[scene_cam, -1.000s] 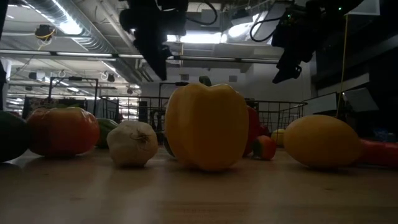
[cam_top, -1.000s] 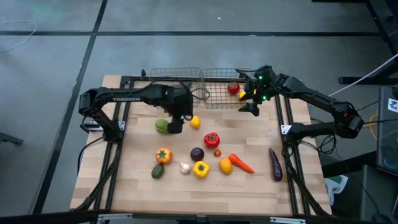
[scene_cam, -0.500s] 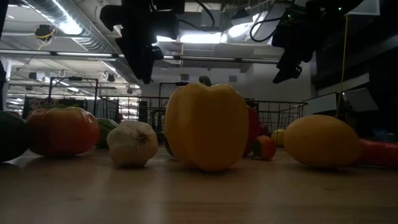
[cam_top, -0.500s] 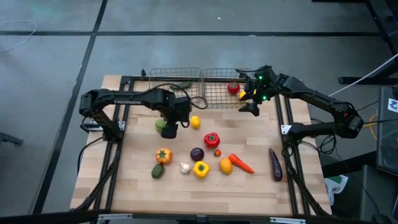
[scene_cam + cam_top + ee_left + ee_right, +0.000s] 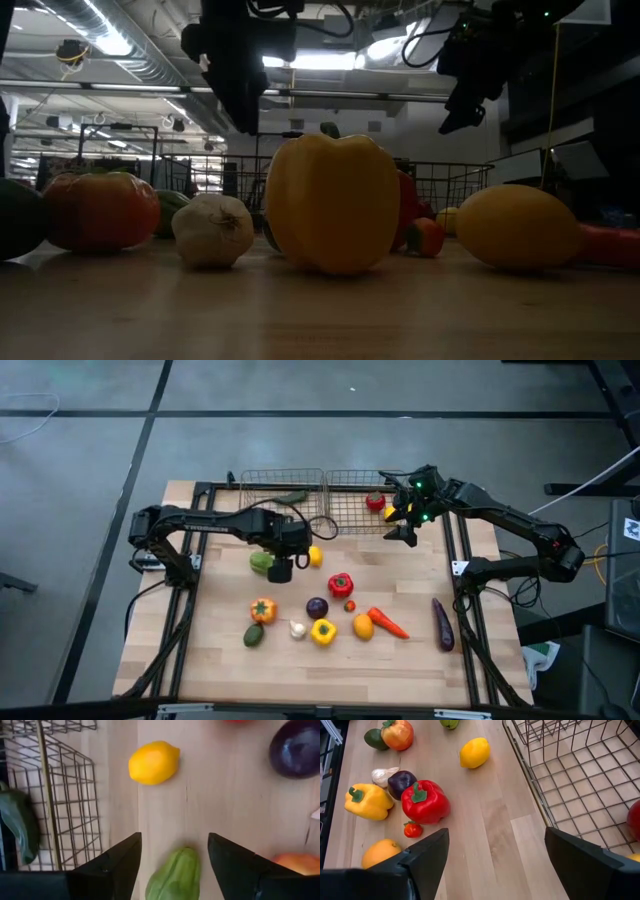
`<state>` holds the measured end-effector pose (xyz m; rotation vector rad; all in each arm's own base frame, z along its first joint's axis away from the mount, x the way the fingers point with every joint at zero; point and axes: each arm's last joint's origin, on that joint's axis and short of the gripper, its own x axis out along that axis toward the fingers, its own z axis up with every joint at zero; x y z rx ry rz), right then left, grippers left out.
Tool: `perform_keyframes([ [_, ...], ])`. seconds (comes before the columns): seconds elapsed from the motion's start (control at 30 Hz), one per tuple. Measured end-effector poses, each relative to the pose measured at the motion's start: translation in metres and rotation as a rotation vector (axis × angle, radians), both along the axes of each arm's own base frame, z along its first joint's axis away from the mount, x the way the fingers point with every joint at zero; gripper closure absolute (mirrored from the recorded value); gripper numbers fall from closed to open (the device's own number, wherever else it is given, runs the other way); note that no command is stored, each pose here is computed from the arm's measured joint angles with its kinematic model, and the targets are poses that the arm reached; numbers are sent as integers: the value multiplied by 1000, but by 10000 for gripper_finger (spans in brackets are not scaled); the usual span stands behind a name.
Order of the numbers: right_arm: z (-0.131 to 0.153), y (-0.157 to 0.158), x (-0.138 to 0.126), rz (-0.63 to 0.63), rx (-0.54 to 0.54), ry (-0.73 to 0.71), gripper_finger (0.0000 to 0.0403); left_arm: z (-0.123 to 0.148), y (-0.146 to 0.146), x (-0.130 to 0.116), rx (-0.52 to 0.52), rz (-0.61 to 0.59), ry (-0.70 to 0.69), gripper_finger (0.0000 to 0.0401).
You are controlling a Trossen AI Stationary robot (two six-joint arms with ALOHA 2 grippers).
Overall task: Sort produce into baskets
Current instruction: Put the white garlic into the left golden wire basket
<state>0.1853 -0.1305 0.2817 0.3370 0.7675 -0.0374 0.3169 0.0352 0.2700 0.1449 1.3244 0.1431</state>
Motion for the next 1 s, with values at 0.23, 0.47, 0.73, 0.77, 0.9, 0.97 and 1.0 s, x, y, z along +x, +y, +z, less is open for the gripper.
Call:
perform_keyframes([
  [0.23, 0, 0, 0, 0, 0, 0, 77, 0, 0, 0, -1, 8, -2, 177],
  [0.47, 0, 0, 0, 0, 0, 0, 77, 0, -5, 1, -80, 29, -15, 177],
  [0.73, 0, 0, 0, 0, 0, 0, 77, 0, -50, 10, -199, -99, -78, 177],
  [0.77, 0, 0, 0, 0, 0, 0, 77, 0, -57, 11, -206, -106, -93, 177],
  [0.9, 0, 0, 0, 0, 0, 0, 77, -2, -87, 17, -235, -138, -150, 177],
  [0.97, 0, 0, 0, 0, 1, 1, 77, -6, -101, 19, -247, -158, -159, 177],
  [1.0, 0, 0, 0, 0, 1, 2, 77, -7, -108, 21, -252, -172, -168, 177],
])
